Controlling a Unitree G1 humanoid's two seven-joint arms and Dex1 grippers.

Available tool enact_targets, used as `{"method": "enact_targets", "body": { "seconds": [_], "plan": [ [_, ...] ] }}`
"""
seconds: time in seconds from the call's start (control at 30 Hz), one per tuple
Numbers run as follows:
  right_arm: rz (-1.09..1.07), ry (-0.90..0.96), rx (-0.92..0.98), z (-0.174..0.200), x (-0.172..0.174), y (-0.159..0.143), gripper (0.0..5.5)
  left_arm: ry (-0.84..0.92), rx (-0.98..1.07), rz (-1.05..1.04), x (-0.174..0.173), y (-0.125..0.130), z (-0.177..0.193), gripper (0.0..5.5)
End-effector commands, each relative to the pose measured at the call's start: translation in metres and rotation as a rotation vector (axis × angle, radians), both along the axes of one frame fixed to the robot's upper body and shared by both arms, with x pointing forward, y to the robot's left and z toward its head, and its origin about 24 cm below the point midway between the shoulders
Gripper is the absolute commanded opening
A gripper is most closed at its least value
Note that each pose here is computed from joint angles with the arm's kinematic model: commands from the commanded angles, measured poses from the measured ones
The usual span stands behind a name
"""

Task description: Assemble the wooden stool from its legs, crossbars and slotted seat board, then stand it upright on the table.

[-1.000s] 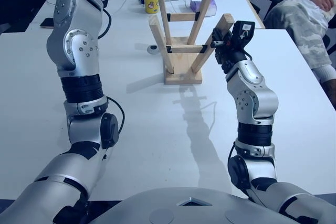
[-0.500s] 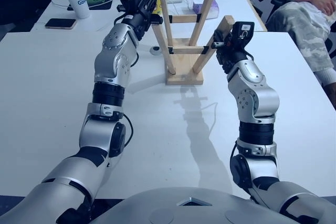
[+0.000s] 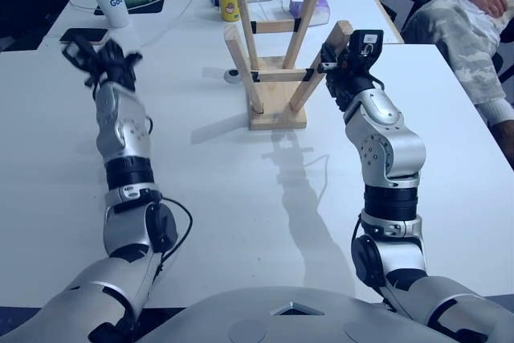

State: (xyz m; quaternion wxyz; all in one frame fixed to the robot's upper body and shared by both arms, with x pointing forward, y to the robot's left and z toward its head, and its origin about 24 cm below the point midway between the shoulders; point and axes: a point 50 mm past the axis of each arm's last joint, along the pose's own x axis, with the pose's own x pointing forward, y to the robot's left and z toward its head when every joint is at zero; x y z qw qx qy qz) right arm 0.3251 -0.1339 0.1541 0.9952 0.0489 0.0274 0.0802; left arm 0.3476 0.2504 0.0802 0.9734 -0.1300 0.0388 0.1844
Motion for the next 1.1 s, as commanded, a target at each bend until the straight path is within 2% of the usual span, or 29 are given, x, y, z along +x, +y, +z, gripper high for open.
{"method": "enact_targets", "body": {
  "seconds": [0.03, 0.07, 0.27, 0.5, 0.7, 0.77, 0.83, 0.87, 0.93, 0.97, 1.03, 1.1],
  "plan": [
    [-0.006, 0.167, -0.041, -0.033, -0.004, -0.002, 1.04, 0.117, 0.135, -0.292, -0.008, -0.022, -0.023, 0.95],
    [-0.008, 0.168, -0.04, -0.033, -0.005, -0.002, 1.04, 0.128, 0.13, -0.347, -0.009, -0.028, -0.025, 0.95],
    [-0.008, 0.17, -0.04, -0.034, -0.005, -0.003, 1.04, 0.054, 0.134, -0.451, -0.012, -0.046, -0.018, 0.02],
    [-0.008, 0.168, -0.041, -0.033, -0.004, -0.002, 1.04, 0.054, 0.155, -0.456, -0.014, -0.054, -0.017, 0.02],
    [-0.001, 0.166, -0.046, -0.033, -0.004, -0.002, 1.04, 0.162, 0.309, -0.302, -0.008, -0.045, -0.019, 0.02],
    [-0.002, 0.165, -0.047, -0.032, -0.003, -0.001, 1.04, 0.148, 0.295, -0.309, -0.003, -0.058, -0.014, 0.02],
    [-0.004, 0.165, -0.048, -0.032, -0.003, -0.001, 1.04, 0.069, 0.23, -0.462, 0.004, -0.102, 0.001, 0.02],
    [-0.003, 0.165, -0.048, -0.032, -0.003, -0.001, 1.04, 0.007, 0.178, -0.605, 0.004, -0.139, 0.013, 0.02],
    [0.001, 0.166, -0.049, -0.032, -0.003, -0.001, 1.04, -0.089, 0.126, -0.831, -0.004, -0.198, 0.035, 0.02],
    [0.004, 0.167, -0.049, -0.032, -0.004, 0.0, 1.04, -0.125, 0.117, -0.917, -0.009, -0.22, 0.044, 0.02],
    [0.008, 0.166, -0.049, -0.032, -0.003, 0.002, 1.05, -0.143, 0.09, -1.011, -0.017, -0.246, 0.052, 0.0],
    [0.013, 0.165, -0.05, -0.031, -0.003, 0.003, 1.05, -0.121, 0.071, -1.052, -0.022, -0.259, 0.049, 0.0]
  ]
}}
